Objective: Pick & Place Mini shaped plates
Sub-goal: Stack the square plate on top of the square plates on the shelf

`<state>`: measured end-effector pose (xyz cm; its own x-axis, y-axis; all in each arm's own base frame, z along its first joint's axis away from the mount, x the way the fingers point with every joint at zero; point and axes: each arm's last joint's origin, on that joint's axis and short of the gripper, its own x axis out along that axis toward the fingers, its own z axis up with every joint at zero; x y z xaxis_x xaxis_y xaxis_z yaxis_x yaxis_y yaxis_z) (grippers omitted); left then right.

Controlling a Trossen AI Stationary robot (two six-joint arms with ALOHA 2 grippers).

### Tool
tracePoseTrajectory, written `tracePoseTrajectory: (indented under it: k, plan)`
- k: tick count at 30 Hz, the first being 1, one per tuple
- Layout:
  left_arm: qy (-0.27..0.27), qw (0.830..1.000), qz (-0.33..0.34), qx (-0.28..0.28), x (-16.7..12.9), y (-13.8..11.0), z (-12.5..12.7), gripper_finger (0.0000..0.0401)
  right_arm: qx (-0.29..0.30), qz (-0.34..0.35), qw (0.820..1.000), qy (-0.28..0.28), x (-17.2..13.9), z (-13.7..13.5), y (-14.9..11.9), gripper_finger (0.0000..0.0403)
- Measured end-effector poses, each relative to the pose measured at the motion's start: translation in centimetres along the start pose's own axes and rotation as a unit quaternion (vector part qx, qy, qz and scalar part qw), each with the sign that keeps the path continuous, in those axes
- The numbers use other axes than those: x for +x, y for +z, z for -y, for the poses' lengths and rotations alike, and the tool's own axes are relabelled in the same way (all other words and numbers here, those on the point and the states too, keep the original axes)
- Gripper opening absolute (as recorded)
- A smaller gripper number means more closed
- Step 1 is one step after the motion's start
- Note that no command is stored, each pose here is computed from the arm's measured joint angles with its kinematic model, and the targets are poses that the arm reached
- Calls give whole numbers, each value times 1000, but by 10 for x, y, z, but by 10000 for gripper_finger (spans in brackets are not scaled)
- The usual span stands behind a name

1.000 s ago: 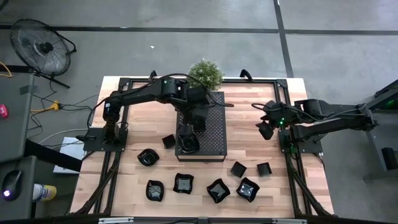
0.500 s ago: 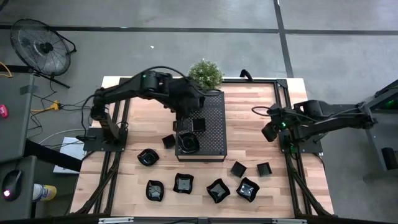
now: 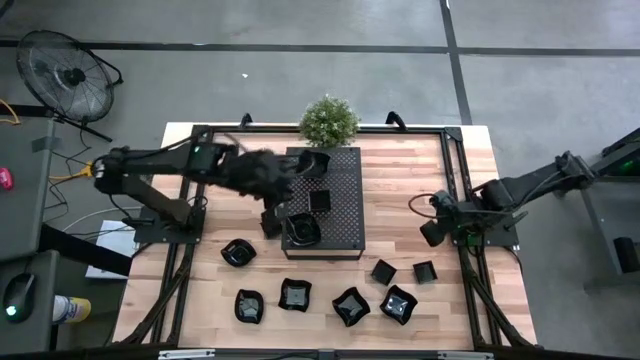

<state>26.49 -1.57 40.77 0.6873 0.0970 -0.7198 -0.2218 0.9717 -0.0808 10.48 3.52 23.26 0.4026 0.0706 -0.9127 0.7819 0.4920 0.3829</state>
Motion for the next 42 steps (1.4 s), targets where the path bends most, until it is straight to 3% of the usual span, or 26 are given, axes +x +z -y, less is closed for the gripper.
tracePoseTrajectory:
  k: [4, 8, 14, 22, 25, 28, 33, 36, 42]
  plan:
    - [-7, 1000, 23, -16, -4, -27, 6, 69, 49, -14, 999, 9, -1, -3, -6, 209]
    - [-9, 998, 54, -25, -14, -50, 9, 69, 38, -21, 998, 36, 2, -13, -9, 209]
    - [-17, 995, 95, -32, -32, -72, 5, 69, -70, -74, 992, 81, 13, -34, -12, 209]
    - [-29, 995, 100, -7, -38, -77, 2, 69, -206, -159, 962, 85, 42, -56, -21, 209]
    - [-38, 995, 95, -1, -38, -78, 2, 69, -163, -196, 965, 56, 52, -58, -26, 208]
    - [-48, 995, 90, 1, -38, -78, 3, 69, -72, -217, 973, 20, 59, -60, -31, 208]
    - [-49, 995, 85, 9, -38, -79, 3, 69, 30, -173, 984, -4, 66, -65, -35, 208]
    - [-54, 995, 83, 21, -38, -79, 3, 69, 68, -149, 986, -3, 72, -70, -38, 208]
    - [-55, 995, 83, 29, -39, -80, 2, 69, 104, -130, 984, -56, 89, -69, -48, 208]
